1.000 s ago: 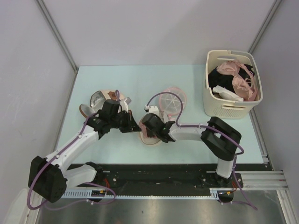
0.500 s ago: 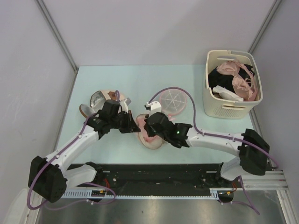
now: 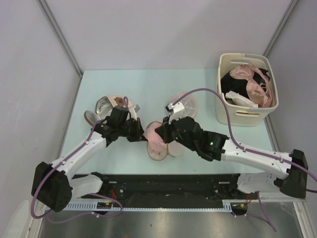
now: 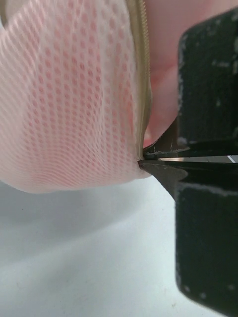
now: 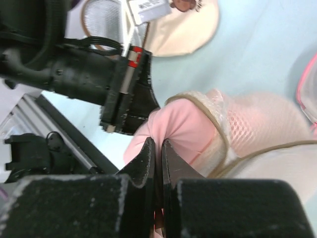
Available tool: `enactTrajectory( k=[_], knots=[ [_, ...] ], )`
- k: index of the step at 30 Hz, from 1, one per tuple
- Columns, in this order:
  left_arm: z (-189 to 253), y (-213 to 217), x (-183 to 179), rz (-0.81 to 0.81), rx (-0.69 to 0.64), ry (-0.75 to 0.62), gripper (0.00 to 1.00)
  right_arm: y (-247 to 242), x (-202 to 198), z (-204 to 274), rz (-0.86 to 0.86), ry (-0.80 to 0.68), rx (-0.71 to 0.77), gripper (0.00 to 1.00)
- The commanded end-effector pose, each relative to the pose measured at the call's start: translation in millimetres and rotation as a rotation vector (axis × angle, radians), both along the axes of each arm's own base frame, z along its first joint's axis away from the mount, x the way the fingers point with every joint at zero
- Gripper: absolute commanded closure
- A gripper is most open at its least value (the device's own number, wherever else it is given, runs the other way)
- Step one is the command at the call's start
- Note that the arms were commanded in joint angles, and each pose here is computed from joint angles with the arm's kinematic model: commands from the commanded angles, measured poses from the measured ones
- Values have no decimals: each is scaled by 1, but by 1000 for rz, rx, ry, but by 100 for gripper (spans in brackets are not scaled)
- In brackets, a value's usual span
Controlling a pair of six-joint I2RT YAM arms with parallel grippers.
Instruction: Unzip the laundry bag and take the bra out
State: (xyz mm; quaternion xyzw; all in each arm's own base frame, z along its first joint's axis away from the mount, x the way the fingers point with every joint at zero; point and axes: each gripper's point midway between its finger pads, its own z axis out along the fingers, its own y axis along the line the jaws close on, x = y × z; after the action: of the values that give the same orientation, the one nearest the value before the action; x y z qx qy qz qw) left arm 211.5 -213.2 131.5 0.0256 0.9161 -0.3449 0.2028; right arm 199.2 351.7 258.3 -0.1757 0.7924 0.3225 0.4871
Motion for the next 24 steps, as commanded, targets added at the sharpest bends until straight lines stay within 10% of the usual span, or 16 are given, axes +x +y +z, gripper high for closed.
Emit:
enactTrajectory(
  k=[1, 13, 24],
  knots=[
    [-1, -1, 3, -24, 7, -36, 100, 1, -6, 19, 60, -38, 53, 100],
    [-6, -4, 5, -23, 6, -11, 100, 4, -39, 140, 322, -122, 492, 100],
    [-8, -3, 3, -25, 3, -5, 100, -80, 5, 258, 61, -434, 592, 100]
  ],
)
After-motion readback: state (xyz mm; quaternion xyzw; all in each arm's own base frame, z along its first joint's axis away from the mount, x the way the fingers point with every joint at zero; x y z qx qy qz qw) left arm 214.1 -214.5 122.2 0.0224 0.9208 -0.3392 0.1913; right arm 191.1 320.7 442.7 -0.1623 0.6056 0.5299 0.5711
